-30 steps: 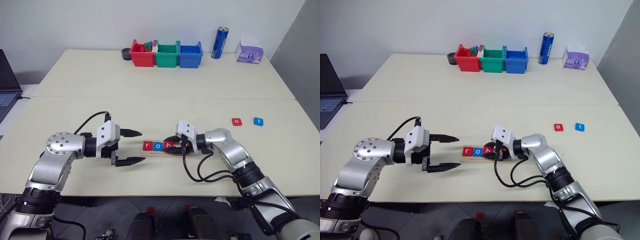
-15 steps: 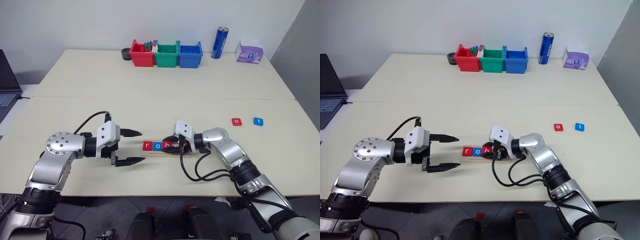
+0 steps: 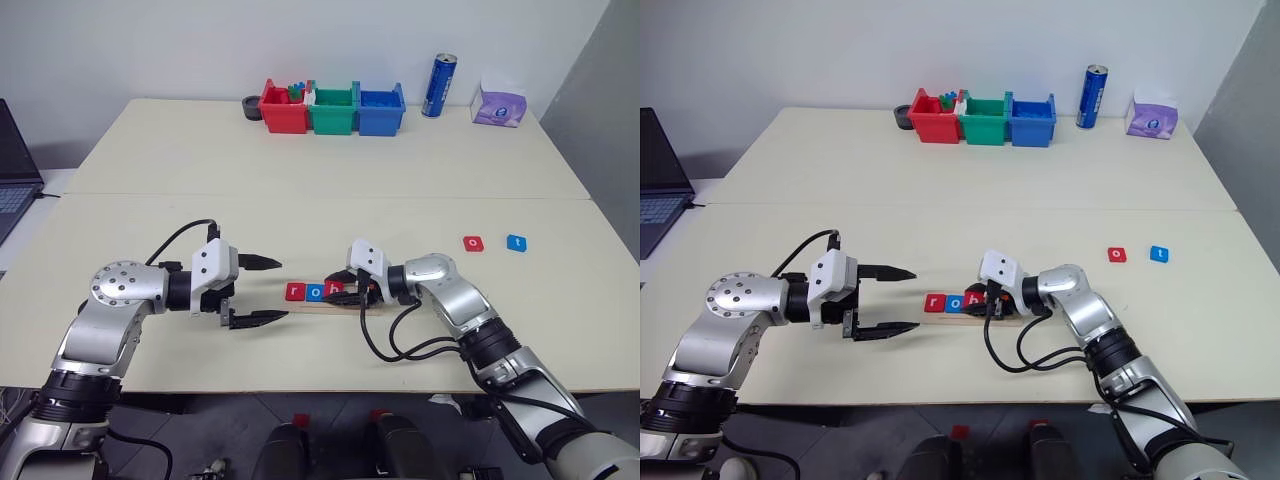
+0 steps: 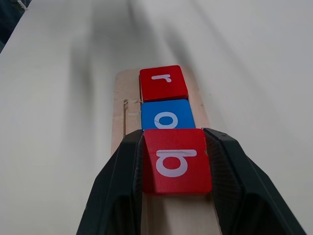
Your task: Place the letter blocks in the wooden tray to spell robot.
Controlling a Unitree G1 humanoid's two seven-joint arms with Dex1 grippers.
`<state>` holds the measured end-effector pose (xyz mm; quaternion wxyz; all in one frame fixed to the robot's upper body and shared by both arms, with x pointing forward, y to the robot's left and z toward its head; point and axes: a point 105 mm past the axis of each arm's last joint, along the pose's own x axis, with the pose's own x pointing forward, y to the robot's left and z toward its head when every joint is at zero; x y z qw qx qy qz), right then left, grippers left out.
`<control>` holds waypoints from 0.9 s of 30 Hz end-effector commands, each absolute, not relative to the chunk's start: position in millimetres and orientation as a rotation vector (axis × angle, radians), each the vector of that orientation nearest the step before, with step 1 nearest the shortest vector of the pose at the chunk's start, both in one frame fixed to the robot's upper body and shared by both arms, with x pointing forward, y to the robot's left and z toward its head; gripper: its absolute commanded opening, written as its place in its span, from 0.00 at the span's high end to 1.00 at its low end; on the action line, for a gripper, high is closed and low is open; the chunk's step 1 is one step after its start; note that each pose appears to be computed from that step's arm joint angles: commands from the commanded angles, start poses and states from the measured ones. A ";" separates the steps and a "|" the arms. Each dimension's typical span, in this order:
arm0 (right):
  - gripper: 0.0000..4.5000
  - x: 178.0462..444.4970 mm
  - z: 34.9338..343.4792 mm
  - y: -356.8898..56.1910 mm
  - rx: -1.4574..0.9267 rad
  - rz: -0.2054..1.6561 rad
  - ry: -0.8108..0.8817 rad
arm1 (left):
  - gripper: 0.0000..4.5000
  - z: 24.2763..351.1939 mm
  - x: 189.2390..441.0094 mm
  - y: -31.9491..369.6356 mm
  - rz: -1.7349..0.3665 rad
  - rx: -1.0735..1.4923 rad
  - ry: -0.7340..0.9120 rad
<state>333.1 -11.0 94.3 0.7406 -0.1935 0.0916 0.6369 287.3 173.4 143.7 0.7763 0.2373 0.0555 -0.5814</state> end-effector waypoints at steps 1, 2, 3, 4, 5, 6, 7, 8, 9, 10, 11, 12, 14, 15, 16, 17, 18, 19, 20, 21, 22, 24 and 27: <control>0.68 334.6 104.5 -10.7 -0.447 1.409 0.160 | 0.00 150.6 288.6 172.6 -1.260 0.542 0.093; 0.68 334.6 104.3 -11.1 -0.448 1.409 0.161 | 0.00 150.7 288.6 172.2 -1.261 0.542 0.092; 0.68 334.6 103.9 -11.7 -0.451 1.410 0.163 | 0.00 150.0 287.4 171.4 -1.267 0.540 0.093; 0.68 334.8 103.6 -12.3 -0.452 1.410 0.165 | 0.00 149.2 286.1 170.9 -1.272 0.538 0.095; 0.68 335.0 103.4 -12.9 -0.454 1.410 0.167 | 0.00 148.5 285.1 170.9 -1.275 0.537 0.097; 0.68 335.1 103.1 -13.5 -0.455 1.409 0.168 | 0.00 148.2 284.7 171.0 -1.276 0.537 0.099; 0.68 335.4 102.9 -14.0 -0.456 1.408 0.169 | 0.00 148.1 284.6 171.3 -1.276 0.537 0.099; 0.68 335.6 102.5 -14.4 -0.457 1.407 0.171 | 0.00 148.2 284.8 171.4 -1.275 0.537 0.099; 0.68 335.7 102.1 -14.7 -0.457 1.406 0.172 | 0.00 148.3 284.9 171.6 -1.275 0.537 0.100; 0.68 335.9 101.6 -14.8 -0.458 1.405 0.173 | 0.00 148.6 285.2 171.6 -1.275 0.538 0.099; 0.68 335.9 101.1 -14.7 -0.458 1.404 0.173 | 0.00 148.8 285.5 171.6 -1.274 0.538 0.099; 0.68 335.8 100.8 -14.2 -0.458 1.405 0.174 | 0.00 149.3 285.9 171.8 -1.274 0.539 0.099; 0.68 335.8 100.5 -13.4 -0.456 1.406 0.175 | 0.00 149.9 286.5 172.1 -1.274 0.541 0.098; 0.68 335.7 100.3 -13.2 -0.456 1.407 0.176 | 0.00 150.1 286.6 172.2 -1.274 0.541 0.098; 0.68 335.9 100.2 -13.1 -0.455 1.406 0.176 | 0.00 150.2 286.8 172.2 -1.274 0.542 0.098; 0.60 336.4 100.2 -13.1 -0.455 1.404 0.176 | 0.00 150.4 287.0 172.3 -1.273 0.543 0.098; 0.52 336.7 100.2 -13.1 -0.453 1.403 0.176 | 0.00 150.4 287.1 172.4 -1.273 0.543 0.098; 0.46 336.8 100.4 -12.9 -0.451 1.403 0.177 | 0.00 150.5 287.1 172.7 -1.272 0.544 0.099; 0.39 336.9 100.5 -12.8 -0.450 1.402 0.176 | 0.00 150.5 287.1 172.9 -1.271 0.544 0.099; 0.30 336.8 100.7 -12.6 -0.450 1.404 0.176 | 0.00 150.6 287.1 172.9 -1.270 0.545 0.099; 0.22 336.8 101.0 -12.5 -0.449 1.404 0.175 | 0.00 150.6 287.2 172.9 -1.270 0.545 0.099; 0.06 337.6 103.2 -12.4 -0.440 1.400 0.171 | 0.00 150.6 287.1 172.4 -1.270 0.544 0.099; 0.01 338.3 109.6 -13.1 -0.430 1.397 0.159 | 0.00 150.4 287.2 172.3 -1.270 0.544 0.099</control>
